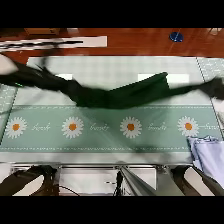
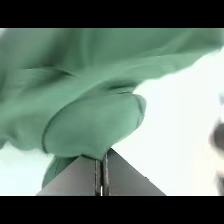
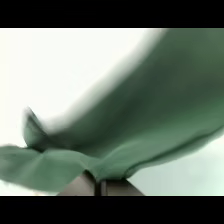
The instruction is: Fold the shirts.
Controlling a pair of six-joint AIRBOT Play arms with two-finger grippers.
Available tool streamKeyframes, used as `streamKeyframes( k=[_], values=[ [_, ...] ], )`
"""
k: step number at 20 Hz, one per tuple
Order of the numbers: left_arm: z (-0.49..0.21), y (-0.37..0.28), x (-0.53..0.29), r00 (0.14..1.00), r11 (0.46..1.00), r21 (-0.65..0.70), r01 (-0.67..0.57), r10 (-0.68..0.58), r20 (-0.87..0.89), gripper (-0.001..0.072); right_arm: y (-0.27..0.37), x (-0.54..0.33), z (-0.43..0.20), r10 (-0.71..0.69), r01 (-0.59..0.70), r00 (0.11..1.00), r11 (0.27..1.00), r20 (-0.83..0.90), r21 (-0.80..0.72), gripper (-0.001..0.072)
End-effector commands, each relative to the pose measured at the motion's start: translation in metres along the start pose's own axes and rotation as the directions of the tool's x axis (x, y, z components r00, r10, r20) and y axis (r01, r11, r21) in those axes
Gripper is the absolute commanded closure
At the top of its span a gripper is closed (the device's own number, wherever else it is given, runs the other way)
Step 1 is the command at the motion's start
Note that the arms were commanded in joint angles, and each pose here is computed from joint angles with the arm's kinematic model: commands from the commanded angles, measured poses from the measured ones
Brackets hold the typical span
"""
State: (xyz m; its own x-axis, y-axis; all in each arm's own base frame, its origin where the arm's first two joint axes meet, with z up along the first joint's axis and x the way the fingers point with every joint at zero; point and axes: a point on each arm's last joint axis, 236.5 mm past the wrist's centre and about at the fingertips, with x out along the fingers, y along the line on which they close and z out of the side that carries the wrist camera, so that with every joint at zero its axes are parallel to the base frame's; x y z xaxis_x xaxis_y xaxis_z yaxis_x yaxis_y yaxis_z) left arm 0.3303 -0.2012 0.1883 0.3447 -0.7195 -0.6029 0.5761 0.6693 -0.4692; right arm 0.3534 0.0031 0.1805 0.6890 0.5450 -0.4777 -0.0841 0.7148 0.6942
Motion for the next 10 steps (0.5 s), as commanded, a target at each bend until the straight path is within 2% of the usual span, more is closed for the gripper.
streamKeyframes(
  k=[1, 3, 5, 8, 10],
  values=[
    [0.111, -0.063, -0.162, 0.86, 0.954, 0.187, -0.235, 0.114, 0.497, 0.0685, 0.141, -0.081, 0.081, 0.176, -0.099, 0.934, 0.963, 0.31, -0.249, 0.0685],
    [0.14, -0.11, -0.239, 0.72, 0.901, 0.237, -0.364, 0.111, 0.686, 0.0685, 0.201, -0.126, 0.103, 0.227, -0.066, 0.877, 0.93, 0.423, -0.361, 0.0685],
    [0.146, -0.159, -0.291, 0.627, 0.848, 0.287, -0.445, 0.066, 0.776, 0.0684, 0.253, -0.166, 0.112, 0.282, -0.043, 0.817, 0.9, 0.502, -0.435, 0.0685],
    [0.133, -0.215, -0.328, 0.577, 0.789, 0.356, -0.501, -0.002, 0.817, 0.0685, 0.307, -0.208, 0.105, 0.32, 0.023, 0.759, 0.858, 0.567, -0.514, 0.0685],
    [0.116, -0.239, -0.338, 0.57, 0.785, 0.368, -0.499, -0.022, 0.821, 0.0685, 0.317, -0.224, 0.098, 0.274, 0.115, 0.75, 0.843, 0.602, -0.526, 0.0685]
  ],
)
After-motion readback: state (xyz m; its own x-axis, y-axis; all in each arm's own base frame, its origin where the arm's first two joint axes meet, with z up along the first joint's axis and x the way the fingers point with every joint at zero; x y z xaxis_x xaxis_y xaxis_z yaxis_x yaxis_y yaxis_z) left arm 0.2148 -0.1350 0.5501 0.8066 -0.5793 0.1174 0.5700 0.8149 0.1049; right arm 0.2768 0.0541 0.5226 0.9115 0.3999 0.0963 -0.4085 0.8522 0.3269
